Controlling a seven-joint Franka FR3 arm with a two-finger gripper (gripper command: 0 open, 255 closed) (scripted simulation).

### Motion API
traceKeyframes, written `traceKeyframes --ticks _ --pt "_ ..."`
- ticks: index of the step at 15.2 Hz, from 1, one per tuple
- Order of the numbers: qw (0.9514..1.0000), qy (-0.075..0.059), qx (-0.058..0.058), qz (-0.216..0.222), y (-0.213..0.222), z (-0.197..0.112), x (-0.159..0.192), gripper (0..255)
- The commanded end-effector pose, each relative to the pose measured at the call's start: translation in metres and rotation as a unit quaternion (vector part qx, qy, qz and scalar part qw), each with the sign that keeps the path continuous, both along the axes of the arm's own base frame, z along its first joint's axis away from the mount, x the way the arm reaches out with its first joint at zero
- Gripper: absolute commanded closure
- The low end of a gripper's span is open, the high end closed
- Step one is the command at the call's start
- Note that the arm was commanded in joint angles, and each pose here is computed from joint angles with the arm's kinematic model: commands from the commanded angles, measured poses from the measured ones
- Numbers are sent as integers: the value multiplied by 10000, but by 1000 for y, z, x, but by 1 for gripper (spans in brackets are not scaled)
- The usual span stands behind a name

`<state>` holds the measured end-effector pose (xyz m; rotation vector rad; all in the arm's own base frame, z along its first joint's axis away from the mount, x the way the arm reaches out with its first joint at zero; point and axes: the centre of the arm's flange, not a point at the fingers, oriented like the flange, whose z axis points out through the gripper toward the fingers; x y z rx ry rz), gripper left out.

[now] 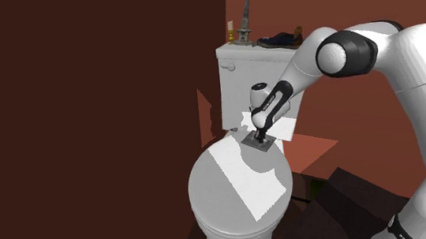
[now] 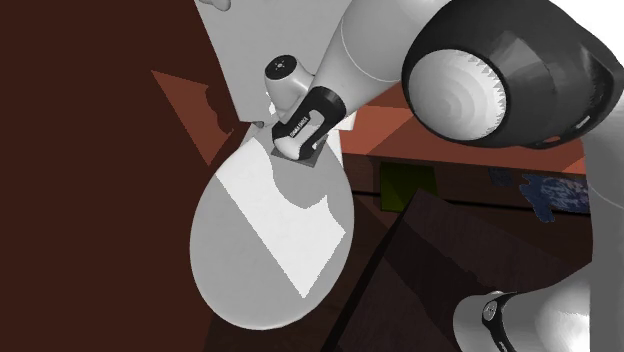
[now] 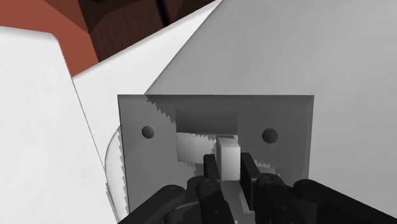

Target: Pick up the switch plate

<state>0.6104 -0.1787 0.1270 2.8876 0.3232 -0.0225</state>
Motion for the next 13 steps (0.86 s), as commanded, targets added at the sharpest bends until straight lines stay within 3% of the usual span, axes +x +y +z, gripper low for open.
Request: traceKeyframes --ticks 1,13 --pt "10000 -2 0 0 -1 12 -1 255" --pt "10000 -2 0 0 -1 65 -1 255"
